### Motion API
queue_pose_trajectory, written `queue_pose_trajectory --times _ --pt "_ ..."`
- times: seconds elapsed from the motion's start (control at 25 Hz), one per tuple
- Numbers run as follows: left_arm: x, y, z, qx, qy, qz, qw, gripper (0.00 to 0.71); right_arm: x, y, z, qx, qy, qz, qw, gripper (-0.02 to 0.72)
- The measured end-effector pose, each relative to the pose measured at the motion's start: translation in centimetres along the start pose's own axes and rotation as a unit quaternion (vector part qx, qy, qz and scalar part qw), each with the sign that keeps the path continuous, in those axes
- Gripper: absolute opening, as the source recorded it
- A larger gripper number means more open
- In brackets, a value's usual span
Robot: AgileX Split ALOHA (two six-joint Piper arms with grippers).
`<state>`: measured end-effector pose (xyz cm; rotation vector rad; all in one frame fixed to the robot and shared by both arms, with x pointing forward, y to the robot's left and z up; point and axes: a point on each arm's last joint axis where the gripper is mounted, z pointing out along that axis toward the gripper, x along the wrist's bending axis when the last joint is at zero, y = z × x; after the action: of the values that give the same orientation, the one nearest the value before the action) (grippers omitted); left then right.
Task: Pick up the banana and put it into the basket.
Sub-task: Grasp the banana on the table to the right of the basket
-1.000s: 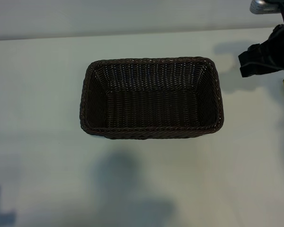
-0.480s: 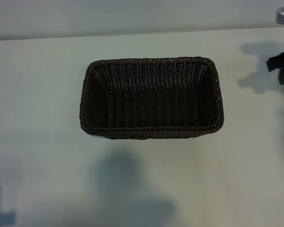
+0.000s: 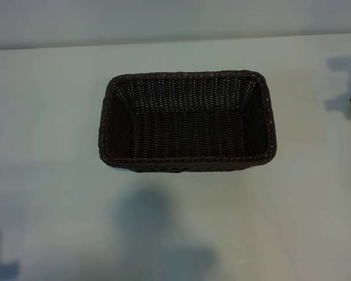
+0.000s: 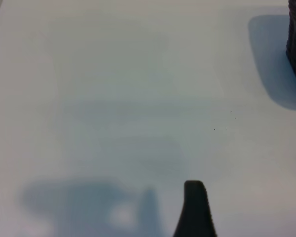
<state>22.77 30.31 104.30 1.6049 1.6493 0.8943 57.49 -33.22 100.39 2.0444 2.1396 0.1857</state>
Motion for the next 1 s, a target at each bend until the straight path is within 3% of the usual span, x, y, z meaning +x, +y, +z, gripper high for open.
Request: queue_pose_trajectory --times 0.44,1.0 --pt "0.0 0.0 0.0 0.0 0.0 0.0 1.0 0.569 0.0 0.2 0.3 -0.002 0.0 -0.006 1.0 0.582" --pt "0.0 0.0 0.0 -0.001 0.0 0.0 1.0 0.569 -0.2 0.4 6.4 0.066 -0.003 -0.013 0.998 0.582"
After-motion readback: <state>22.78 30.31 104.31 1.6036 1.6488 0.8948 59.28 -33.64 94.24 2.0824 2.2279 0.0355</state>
